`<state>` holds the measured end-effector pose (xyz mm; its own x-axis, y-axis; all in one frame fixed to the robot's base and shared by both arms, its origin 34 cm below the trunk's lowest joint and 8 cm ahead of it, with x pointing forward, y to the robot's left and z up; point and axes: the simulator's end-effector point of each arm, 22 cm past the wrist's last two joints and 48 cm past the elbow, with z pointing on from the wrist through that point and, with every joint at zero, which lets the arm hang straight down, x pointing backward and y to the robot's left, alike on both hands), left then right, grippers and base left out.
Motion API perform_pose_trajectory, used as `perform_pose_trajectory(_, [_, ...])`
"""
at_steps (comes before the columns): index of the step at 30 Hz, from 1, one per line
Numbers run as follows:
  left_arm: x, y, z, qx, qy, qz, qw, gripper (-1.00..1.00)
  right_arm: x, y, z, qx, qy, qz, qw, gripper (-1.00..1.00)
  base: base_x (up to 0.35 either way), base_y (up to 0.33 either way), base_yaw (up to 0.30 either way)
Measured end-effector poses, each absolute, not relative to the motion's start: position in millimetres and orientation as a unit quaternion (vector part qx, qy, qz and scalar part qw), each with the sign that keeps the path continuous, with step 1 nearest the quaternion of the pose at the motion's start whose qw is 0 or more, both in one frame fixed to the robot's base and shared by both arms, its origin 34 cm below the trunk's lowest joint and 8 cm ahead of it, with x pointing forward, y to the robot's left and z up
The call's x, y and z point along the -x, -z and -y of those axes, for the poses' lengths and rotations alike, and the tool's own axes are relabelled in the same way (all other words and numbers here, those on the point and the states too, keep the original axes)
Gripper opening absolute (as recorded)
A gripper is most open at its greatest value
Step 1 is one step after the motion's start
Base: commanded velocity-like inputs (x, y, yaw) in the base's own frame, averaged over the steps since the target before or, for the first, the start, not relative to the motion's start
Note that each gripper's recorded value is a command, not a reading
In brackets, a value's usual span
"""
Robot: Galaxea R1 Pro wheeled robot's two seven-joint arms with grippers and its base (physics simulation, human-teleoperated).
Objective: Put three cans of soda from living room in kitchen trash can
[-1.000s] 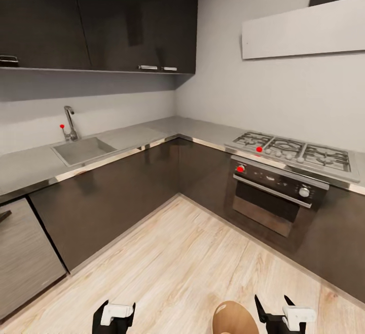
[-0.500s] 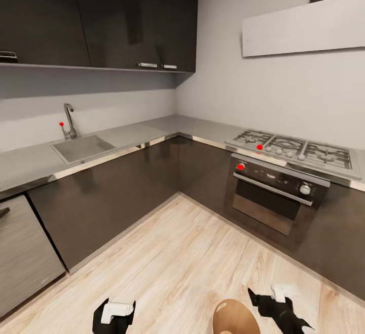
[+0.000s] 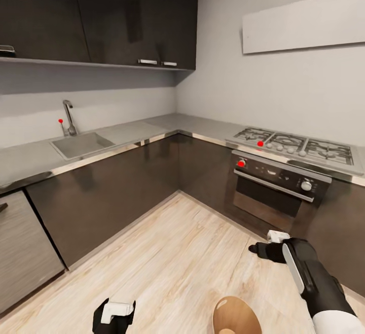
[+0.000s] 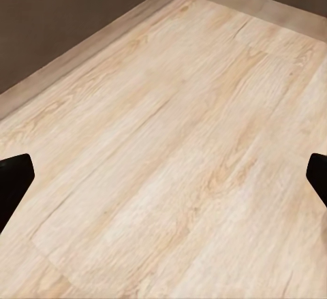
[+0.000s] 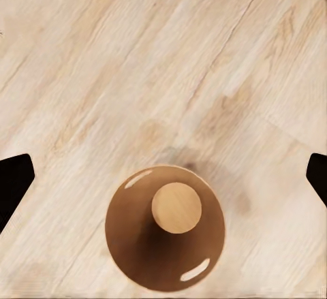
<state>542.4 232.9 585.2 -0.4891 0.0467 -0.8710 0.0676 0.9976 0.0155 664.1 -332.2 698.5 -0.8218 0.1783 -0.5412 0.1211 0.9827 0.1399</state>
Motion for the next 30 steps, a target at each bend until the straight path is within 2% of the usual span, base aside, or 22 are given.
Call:
perform_pose_trajectory(10, [-540, -565, -233, -0.033, 0.010, -0.864, 0.503, 1.00, -691, -728, 338, -0.076, -0.051, -0.949, 0.301, 1.00, 0.000, 0.000, 0.000])
perform_pose_trajectory(30, [-529, -516, -233, -0.033, 0.011, -0.870, 0.492, 1.00, -679, -667, 363, -0.085, -0.038, -0.957, 0.273, 1.00, 0.000, 0.000, 0.000])
